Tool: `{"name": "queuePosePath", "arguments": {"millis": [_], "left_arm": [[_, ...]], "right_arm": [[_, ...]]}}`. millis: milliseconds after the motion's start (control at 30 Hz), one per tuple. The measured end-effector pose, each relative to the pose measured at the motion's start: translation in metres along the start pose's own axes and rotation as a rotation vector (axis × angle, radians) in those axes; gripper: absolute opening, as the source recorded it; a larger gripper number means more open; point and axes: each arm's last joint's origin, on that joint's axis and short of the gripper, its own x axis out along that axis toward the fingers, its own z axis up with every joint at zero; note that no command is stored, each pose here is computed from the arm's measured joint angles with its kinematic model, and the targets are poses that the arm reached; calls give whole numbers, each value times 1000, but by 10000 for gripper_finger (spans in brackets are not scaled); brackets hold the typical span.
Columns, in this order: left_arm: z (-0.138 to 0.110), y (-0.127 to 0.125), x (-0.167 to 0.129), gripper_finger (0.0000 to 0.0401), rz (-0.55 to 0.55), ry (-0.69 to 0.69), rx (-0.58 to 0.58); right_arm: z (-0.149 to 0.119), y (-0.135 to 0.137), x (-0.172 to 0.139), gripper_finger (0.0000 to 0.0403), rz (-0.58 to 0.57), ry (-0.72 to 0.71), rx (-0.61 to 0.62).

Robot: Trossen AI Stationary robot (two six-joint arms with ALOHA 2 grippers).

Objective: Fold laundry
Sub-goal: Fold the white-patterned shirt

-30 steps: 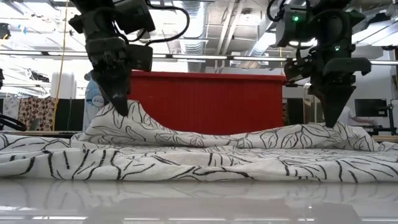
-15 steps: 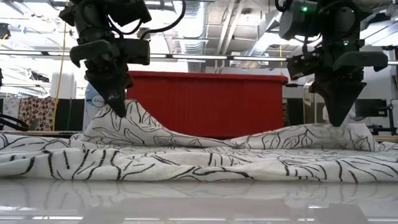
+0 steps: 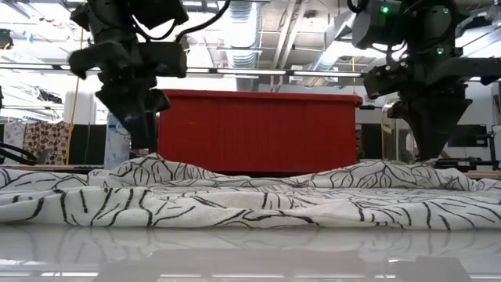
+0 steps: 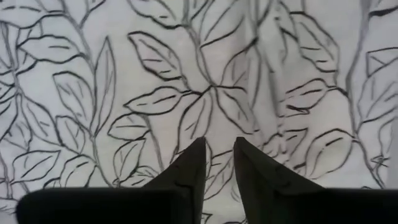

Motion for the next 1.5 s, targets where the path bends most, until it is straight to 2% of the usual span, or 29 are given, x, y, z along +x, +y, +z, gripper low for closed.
{"name": "queuePosePath", "arguments": {"millis": [200, 333, 500, 1167, 1333, 1500], "left_arm": [[9, 2, -1, 126, 72, -109, -44], [14, 1, -1, 126, 18, -143, -44], [19, -1, -2, 126, 24, -208, -36], [20, 0, 46, 126, 49, -139, -65], [20, 0, 50, 126, 35, -140, -102], [18, 1, 50, 116, 78, -125, -117]], "right_arm": [[0, 6, 0, 141, 9, -17, -28], [1, 7, 0, 159, 14, -32, -24], [3, 4, 0, 170, 13, -40, -9], [5, -1, 0, 170, 11, -51, 19], [5, -1, 0, 170, 10, -51, 19], [5, -1, 0, 170, 10, -51, 18]]}}
